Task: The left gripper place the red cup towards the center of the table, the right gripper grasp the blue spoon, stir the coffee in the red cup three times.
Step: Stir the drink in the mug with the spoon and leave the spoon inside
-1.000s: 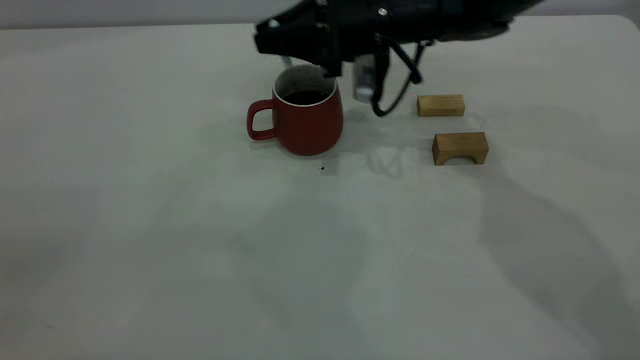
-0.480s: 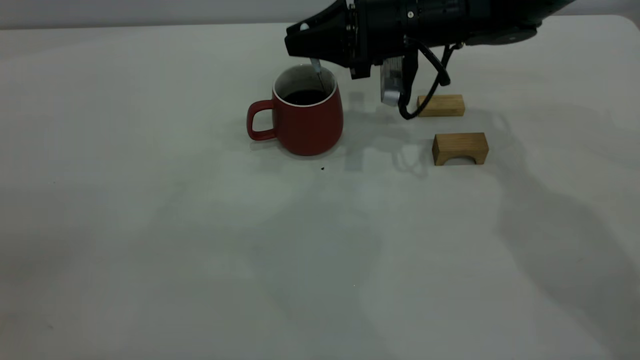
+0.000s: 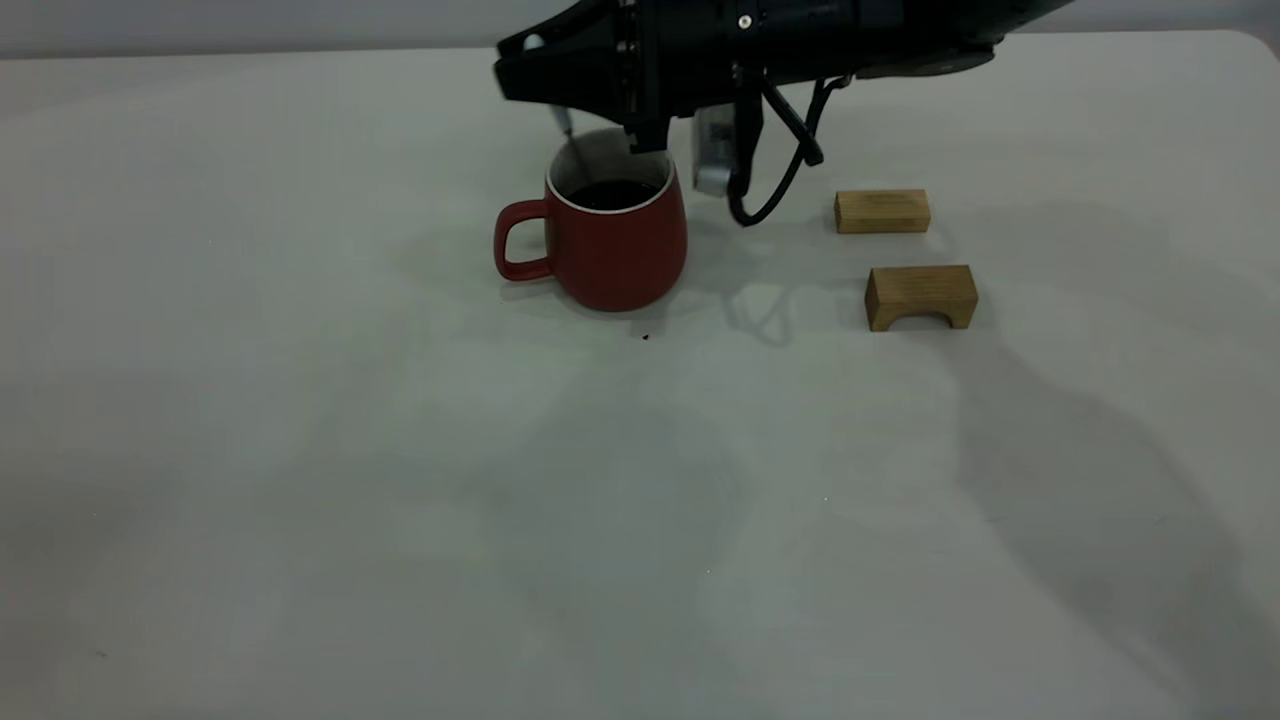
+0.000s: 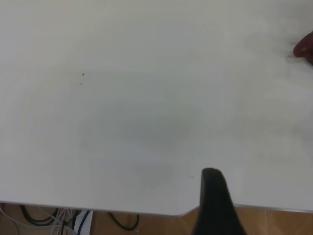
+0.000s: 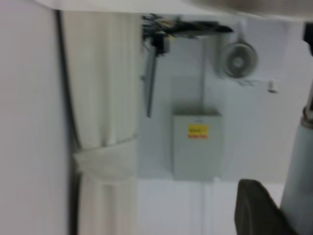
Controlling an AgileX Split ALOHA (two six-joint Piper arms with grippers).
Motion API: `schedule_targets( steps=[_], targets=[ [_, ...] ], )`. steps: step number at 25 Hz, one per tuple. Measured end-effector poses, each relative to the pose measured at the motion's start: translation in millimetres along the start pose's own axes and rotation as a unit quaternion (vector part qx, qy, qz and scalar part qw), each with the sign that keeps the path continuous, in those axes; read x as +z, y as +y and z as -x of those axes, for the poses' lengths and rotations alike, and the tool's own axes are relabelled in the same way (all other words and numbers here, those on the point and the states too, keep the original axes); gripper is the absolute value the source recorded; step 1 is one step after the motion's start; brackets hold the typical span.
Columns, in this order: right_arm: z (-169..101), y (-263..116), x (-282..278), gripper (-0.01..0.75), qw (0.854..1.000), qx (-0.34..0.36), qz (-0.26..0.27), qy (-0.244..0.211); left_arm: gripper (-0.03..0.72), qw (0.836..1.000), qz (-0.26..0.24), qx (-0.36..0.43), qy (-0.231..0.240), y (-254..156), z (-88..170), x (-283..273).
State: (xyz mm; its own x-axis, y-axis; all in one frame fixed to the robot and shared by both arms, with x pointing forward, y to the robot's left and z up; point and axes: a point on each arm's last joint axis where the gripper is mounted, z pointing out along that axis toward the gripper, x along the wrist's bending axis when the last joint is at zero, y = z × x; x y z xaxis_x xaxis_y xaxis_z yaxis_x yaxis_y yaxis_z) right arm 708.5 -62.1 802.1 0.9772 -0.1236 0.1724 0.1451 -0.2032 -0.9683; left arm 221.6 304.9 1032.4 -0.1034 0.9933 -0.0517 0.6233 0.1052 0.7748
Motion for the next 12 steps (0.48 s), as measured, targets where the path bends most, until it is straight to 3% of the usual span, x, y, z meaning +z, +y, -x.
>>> schedule_targets(
  steps=[5, 12],
  targets=[
    [-12.5, 5.1, -14.1, 0.133, 1.000, 0.001, 0.015, 0.025, 0.551, 1.000, 0.000, 0.000, 0.000, 0.0, 0.0, 0.0],
    [-4.2, 4.7, -14.9, 0.143, 0.999, -0.023, 0.011, -0.022, 0.551, 1.000, 0.000, 0.000, 0.000, 0.0, 0.0, 0.0]
  ],
)
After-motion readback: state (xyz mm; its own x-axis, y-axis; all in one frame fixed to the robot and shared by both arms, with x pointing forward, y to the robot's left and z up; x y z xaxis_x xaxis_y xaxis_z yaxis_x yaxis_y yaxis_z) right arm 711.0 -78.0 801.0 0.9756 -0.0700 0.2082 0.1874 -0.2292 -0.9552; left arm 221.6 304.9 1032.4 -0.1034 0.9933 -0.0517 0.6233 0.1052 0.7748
